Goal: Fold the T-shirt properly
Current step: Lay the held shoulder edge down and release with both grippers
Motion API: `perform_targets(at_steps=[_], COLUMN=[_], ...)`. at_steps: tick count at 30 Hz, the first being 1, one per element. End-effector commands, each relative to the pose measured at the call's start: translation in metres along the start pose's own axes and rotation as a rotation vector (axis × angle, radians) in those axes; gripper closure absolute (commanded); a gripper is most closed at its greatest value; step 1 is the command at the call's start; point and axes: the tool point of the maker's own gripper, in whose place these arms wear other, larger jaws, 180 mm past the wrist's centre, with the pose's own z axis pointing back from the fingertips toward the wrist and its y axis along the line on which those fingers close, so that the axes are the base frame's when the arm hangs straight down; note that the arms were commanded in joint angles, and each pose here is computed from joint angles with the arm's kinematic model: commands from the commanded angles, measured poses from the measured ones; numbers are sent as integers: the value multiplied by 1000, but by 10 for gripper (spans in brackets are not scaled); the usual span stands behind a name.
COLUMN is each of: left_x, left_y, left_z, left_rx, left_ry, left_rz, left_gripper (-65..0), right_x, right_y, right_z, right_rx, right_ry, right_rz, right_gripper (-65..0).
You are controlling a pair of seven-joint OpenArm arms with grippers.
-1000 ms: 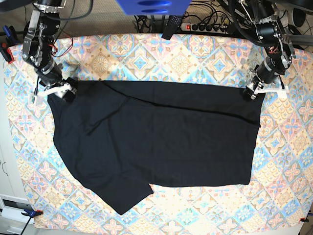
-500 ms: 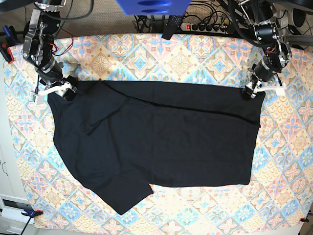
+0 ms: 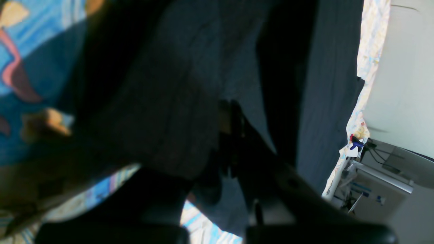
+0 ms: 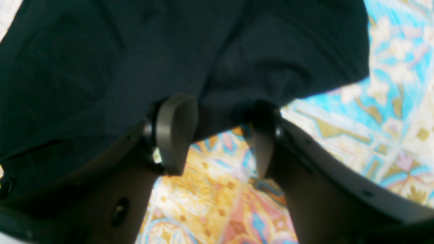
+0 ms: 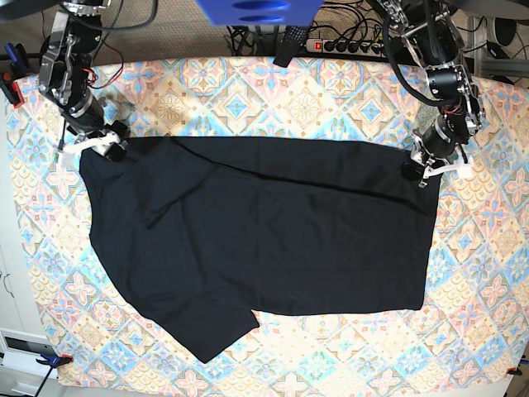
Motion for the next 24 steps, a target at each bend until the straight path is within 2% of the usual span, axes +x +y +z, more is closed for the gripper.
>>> perform_targets(at_steps=[1, 5, 8, 12, 19, 24], left_x=[5, 6, 6, 6, 4, 4], left_y=[-2, 1, 1, 1, 1, 1], left_z=[2, 4, 4, 4, 3, 3], left_rx=[1, 8, 8, 8, 7, 7], left_ry=[-5, -5, -5, -5, -3, -3], left_rz=[-14, -16, -16, -16, -14, -14], left_gripper=[0, 0, 0, 0, 0, 0], right_x=[11, -14, -30, -10, -36, -4], right_y=[-11, -51, -65, -51, -67, -41], right_z=[2, -4, -12, -32, -40, -56], right_rx=[-14, -59, -89, -52, -91, -29], right_ry=[-34, 20, 62, 36, 98, 52], right_rz=[-37, -216, -265, -296, -349, -352], right_gripper=[-303, -303, -304, -304, -304, -304])
